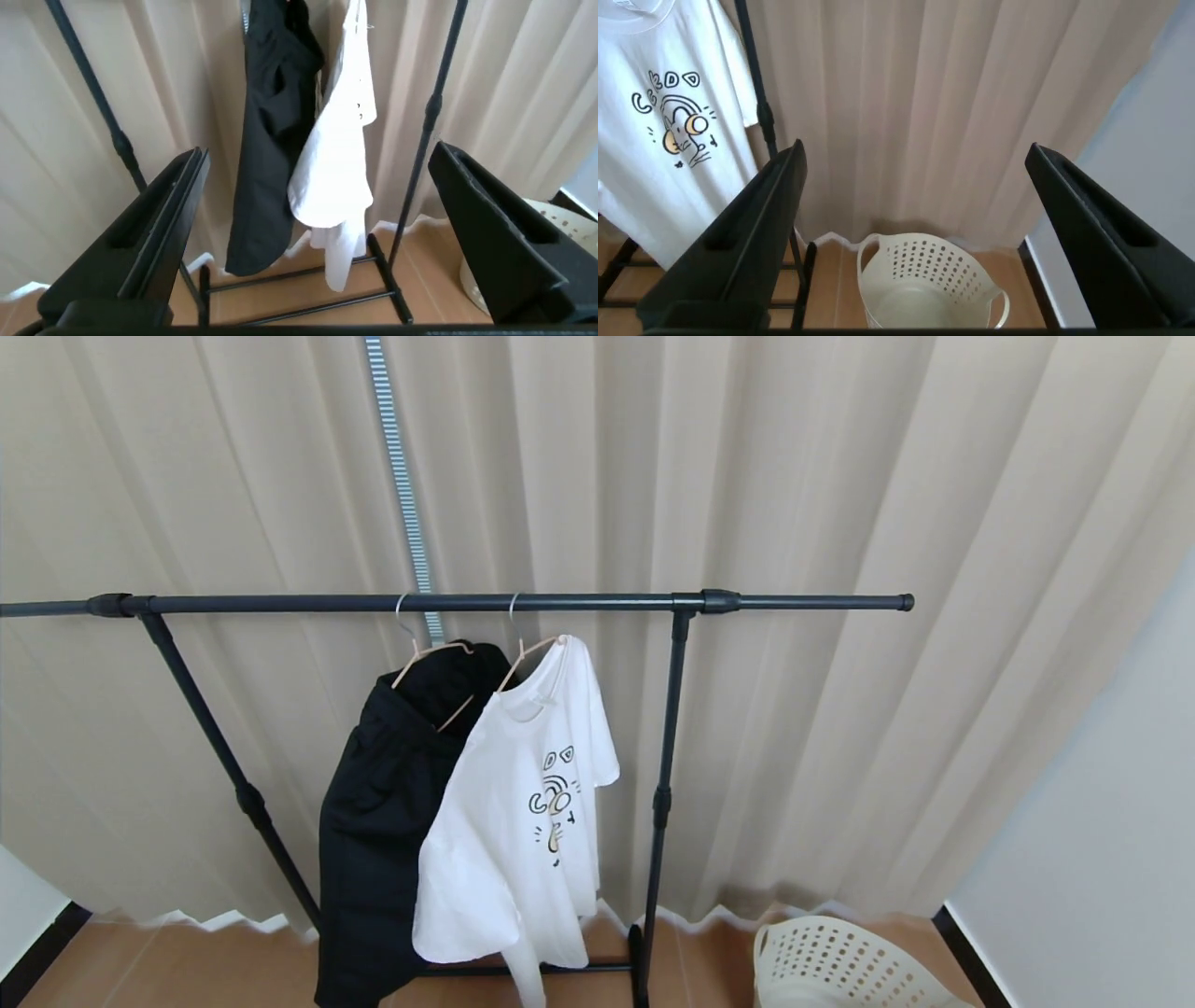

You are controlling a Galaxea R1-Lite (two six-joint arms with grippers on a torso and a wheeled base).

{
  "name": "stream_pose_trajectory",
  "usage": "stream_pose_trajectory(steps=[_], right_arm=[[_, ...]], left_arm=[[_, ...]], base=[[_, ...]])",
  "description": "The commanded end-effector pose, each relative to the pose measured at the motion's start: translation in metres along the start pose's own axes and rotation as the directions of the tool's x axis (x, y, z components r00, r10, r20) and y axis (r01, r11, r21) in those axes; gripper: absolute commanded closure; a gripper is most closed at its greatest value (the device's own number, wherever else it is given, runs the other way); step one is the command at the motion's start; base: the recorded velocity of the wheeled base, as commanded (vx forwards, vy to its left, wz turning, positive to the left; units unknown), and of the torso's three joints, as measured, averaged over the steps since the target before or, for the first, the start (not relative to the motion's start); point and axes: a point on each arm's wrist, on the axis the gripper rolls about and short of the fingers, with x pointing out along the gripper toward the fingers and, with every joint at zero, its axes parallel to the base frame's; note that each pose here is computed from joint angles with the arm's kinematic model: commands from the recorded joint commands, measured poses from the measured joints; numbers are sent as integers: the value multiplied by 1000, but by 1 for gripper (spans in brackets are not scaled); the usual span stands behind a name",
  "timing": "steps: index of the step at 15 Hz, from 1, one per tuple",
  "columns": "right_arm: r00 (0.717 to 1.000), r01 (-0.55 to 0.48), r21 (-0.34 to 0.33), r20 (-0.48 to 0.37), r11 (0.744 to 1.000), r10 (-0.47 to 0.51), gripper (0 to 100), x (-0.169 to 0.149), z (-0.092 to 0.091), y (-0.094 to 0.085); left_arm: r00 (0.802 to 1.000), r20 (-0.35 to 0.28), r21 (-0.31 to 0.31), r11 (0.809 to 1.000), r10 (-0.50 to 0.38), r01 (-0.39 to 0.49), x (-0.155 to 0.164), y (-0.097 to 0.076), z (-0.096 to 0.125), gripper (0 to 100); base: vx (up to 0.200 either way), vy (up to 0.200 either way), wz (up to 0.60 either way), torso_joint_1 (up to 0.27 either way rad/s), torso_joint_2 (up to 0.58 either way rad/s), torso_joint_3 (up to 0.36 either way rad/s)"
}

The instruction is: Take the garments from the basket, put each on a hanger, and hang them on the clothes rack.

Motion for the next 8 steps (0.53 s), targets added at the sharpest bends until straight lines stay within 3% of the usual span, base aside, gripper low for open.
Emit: stream_pose_trajectory(steps=[1,8], right_arm=[[1000,1,1,-2,1000,-1,0,0,0,0],[1000,-2,2,-5,1000,2,0,0,-1,0]], left_arm=[[1000,-1,-14,1000,3,-3,0,0,0,0],[1000,-1,-18,1000,3,-3,0,0,0,0]], base=[[0,0,0,0,0,0],[0,0,0,0,0,0]])
